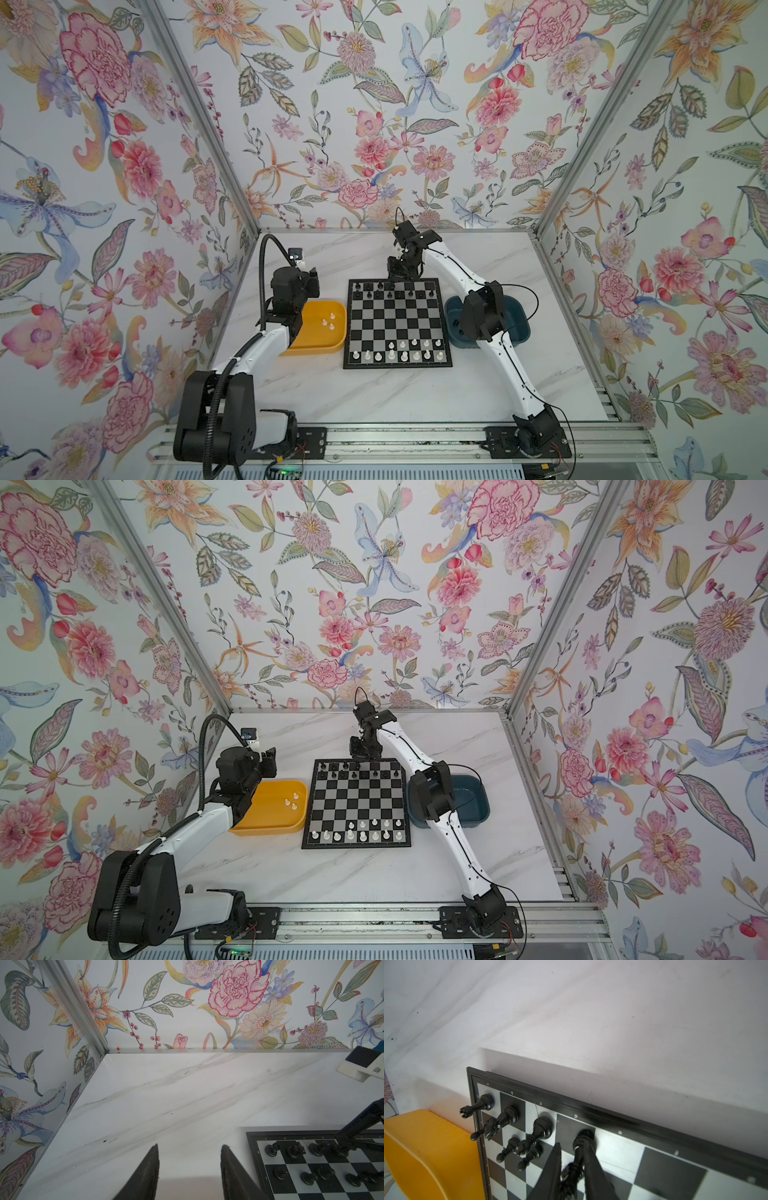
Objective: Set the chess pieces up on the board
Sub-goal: 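Open the right gripper to release the black piece on the square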
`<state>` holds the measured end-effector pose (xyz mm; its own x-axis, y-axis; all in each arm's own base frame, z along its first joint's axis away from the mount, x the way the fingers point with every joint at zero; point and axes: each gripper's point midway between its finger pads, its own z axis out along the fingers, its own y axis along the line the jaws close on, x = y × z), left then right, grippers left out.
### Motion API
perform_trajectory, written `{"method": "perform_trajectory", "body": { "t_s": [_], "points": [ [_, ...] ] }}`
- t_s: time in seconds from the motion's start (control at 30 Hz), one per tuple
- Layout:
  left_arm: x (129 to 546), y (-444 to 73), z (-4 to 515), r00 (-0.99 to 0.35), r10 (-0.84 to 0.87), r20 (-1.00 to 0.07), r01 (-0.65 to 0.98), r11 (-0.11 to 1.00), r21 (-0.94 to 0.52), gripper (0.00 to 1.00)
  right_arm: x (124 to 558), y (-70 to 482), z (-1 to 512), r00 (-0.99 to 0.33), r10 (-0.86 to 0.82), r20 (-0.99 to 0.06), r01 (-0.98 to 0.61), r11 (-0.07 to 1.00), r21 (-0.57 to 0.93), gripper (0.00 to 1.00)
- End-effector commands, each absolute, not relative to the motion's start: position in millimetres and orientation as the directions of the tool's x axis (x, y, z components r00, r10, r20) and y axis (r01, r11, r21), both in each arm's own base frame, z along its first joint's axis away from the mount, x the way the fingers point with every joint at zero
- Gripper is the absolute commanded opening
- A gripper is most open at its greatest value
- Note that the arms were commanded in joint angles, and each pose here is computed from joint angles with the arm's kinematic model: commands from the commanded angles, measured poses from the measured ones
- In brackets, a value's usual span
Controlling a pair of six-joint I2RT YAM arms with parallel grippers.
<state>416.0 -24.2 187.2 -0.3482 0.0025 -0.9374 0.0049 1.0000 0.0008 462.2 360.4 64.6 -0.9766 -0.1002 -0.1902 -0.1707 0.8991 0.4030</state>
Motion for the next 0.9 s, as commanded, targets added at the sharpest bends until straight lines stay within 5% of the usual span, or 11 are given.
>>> {"method": "perform_trajectory", "body": {
  "t_s": [0.0, 0.87],
  "points": [
    [418.3, -18.8, 186.6, -0.354, 0.007, -0.935, -0.007, 1.0, 0.01, 0.49, 458.4, 367.2, 61.7, -0.979, -0.098, -0.178, -0.165, 0.894, 0.415, 0.21],
    [418.3, -19.1, 184.8, -0.358, 0.006, -0.934, -0.004, 1.0, 0.008, 0.49, 459.1, 371.7, 66.8, -0.977, -0.097, -0.19, -0.172, 0.887, 0.429, 0.24]
  ]
}}
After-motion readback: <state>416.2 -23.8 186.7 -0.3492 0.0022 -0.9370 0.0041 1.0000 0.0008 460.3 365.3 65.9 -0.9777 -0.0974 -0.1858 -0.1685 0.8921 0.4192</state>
